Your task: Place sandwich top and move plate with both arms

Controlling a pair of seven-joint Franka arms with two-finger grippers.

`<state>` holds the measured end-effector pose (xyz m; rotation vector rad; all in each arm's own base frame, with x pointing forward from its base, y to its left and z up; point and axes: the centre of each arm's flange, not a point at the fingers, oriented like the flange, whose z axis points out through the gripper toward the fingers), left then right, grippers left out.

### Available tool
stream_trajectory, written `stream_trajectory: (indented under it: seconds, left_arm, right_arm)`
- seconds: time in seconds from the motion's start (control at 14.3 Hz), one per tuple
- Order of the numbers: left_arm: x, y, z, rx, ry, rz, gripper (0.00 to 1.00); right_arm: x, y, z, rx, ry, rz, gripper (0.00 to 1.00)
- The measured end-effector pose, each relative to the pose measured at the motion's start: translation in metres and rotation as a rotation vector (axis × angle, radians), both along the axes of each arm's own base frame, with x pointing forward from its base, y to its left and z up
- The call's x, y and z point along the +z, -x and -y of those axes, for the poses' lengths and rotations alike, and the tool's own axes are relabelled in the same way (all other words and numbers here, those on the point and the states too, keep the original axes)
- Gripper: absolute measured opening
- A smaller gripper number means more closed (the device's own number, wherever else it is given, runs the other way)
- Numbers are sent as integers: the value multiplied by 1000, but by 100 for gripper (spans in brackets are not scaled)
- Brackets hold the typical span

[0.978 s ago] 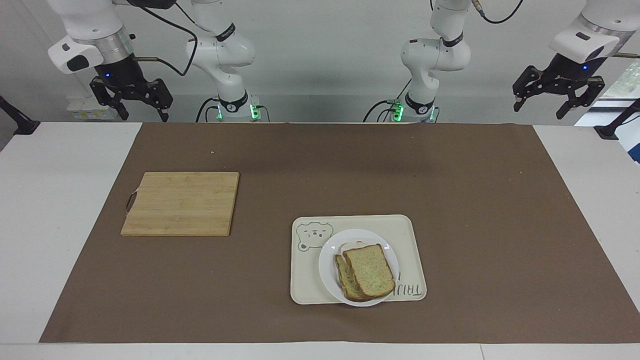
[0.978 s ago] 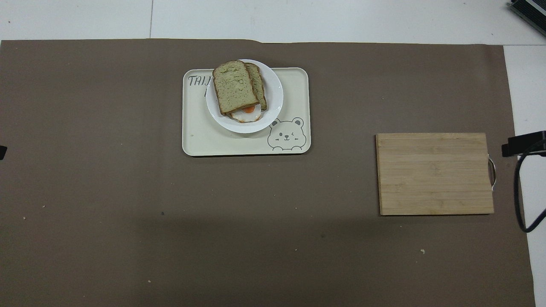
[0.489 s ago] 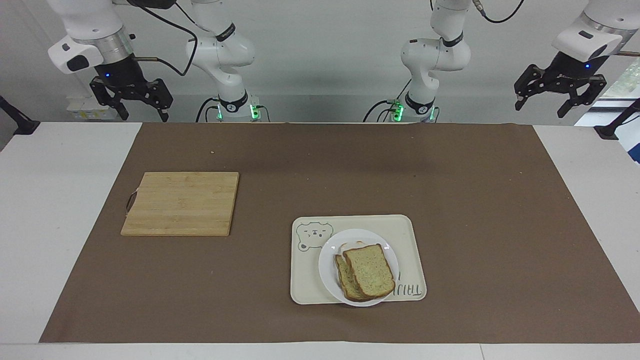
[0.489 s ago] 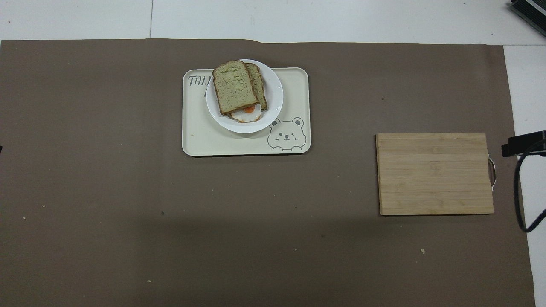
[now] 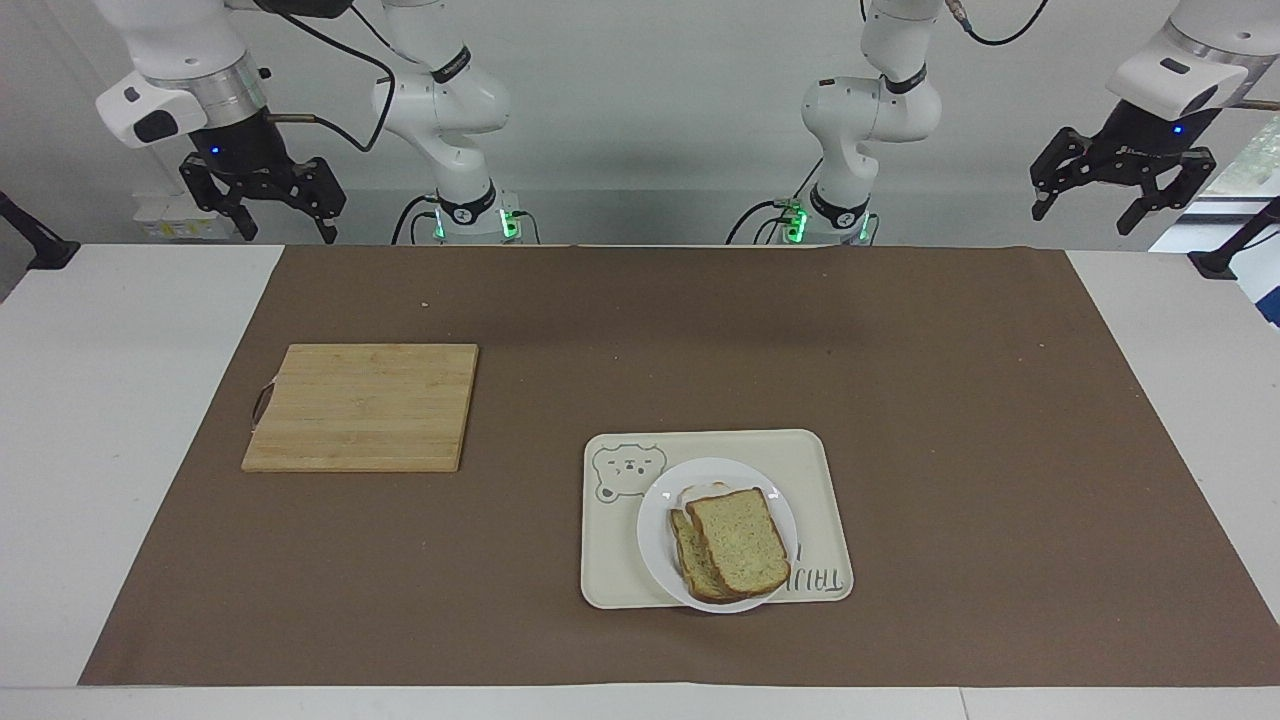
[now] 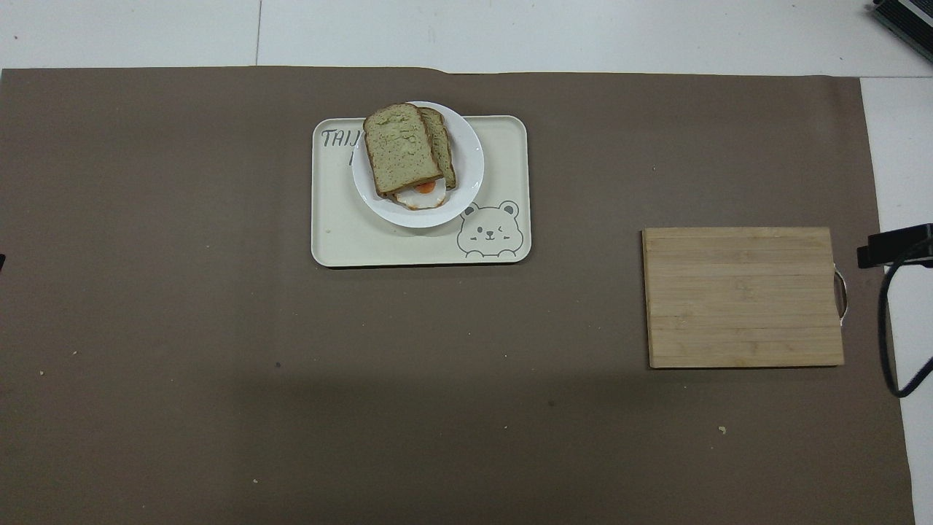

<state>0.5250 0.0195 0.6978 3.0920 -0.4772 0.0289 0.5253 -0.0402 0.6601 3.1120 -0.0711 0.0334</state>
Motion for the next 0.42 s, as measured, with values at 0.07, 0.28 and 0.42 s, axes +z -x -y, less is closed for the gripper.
stream_trajectory:
  seconds: [0.07, 0.28, 0.42]
  left_arm:
    - [0, 1, -1, 1, 0, 0, 100]
    - [1, 2, -2, 4, 1, 2, 100]
    - [1, 2, -2, 4, 1, 1, 100]
  right_arm:
    - [0, 0, 0, 0, 0, 0, 100]
    - [0, 0, 0, 0, 0, 0, 100]
    - [0, 0, 0, 0, 0, 0, 100]
